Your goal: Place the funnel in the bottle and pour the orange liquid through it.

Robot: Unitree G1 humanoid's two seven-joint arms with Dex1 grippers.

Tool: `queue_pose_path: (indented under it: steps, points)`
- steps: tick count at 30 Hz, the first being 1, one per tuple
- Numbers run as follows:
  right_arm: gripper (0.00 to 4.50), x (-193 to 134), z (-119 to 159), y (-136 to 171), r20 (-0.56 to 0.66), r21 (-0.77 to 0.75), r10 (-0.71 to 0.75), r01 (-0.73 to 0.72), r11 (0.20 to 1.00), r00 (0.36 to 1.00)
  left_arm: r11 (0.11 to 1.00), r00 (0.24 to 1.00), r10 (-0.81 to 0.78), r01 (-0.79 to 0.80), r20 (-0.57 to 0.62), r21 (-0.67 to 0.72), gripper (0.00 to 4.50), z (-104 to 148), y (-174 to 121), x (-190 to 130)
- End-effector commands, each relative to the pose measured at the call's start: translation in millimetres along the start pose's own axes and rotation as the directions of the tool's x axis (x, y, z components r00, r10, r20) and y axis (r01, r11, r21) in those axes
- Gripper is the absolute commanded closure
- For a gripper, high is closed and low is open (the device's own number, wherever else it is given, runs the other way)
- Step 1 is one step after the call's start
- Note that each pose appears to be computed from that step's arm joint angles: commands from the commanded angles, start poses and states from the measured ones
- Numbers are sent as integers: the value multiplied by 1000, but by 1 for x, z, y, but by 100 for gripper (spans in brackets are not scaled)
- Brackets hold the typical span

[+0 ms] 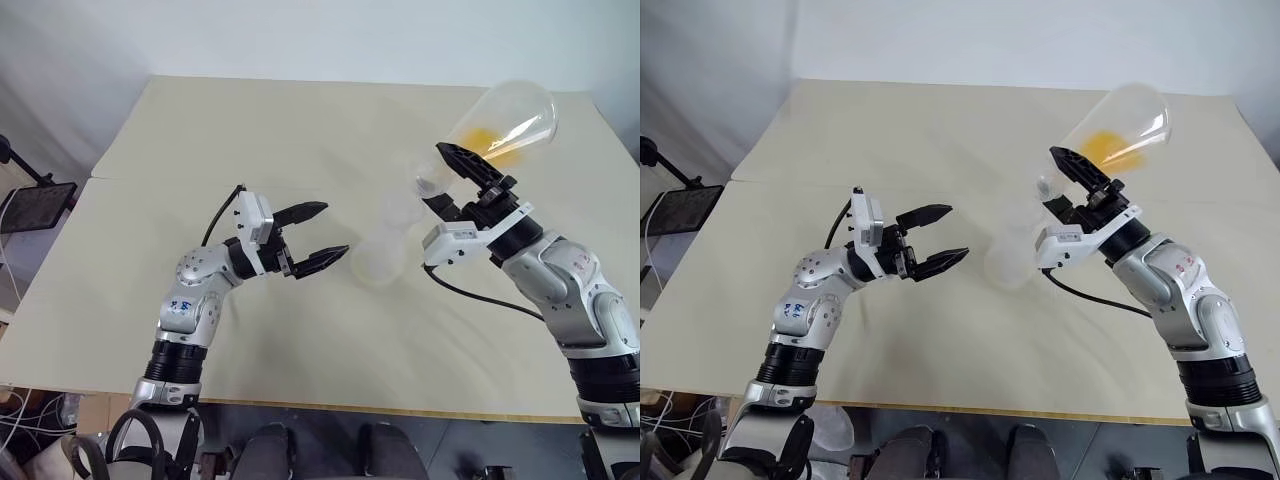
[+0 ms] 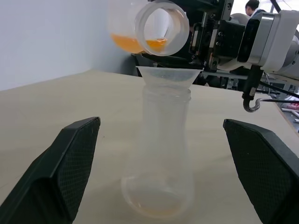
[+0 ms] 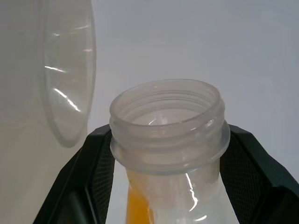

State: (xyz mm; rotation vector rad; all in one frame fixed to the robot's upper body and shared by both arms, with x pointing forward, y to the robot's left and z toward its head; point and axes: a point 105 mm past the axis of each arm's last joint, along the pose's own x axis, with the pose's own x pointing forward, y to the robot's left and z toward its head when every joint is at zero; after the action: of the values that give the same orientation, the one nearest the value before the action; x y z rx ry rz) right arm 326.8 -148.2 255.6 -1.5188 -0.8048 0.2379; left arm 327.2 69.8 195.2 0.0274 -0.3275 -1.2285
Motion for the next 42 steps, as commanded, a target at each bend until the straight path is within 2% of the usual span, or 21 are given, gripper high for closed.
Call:
queue_pose_path:
  steps: [1,42]
  points:
    - [174,2,7,-20,40,-60,-66,68,996,997,998,999,-19,17,29,57,0,13,-2,6]
    - [174,1,8,-26,49,-161,-108,114,980,993,998,999,-21,18,38,66,0,11,-7,5]
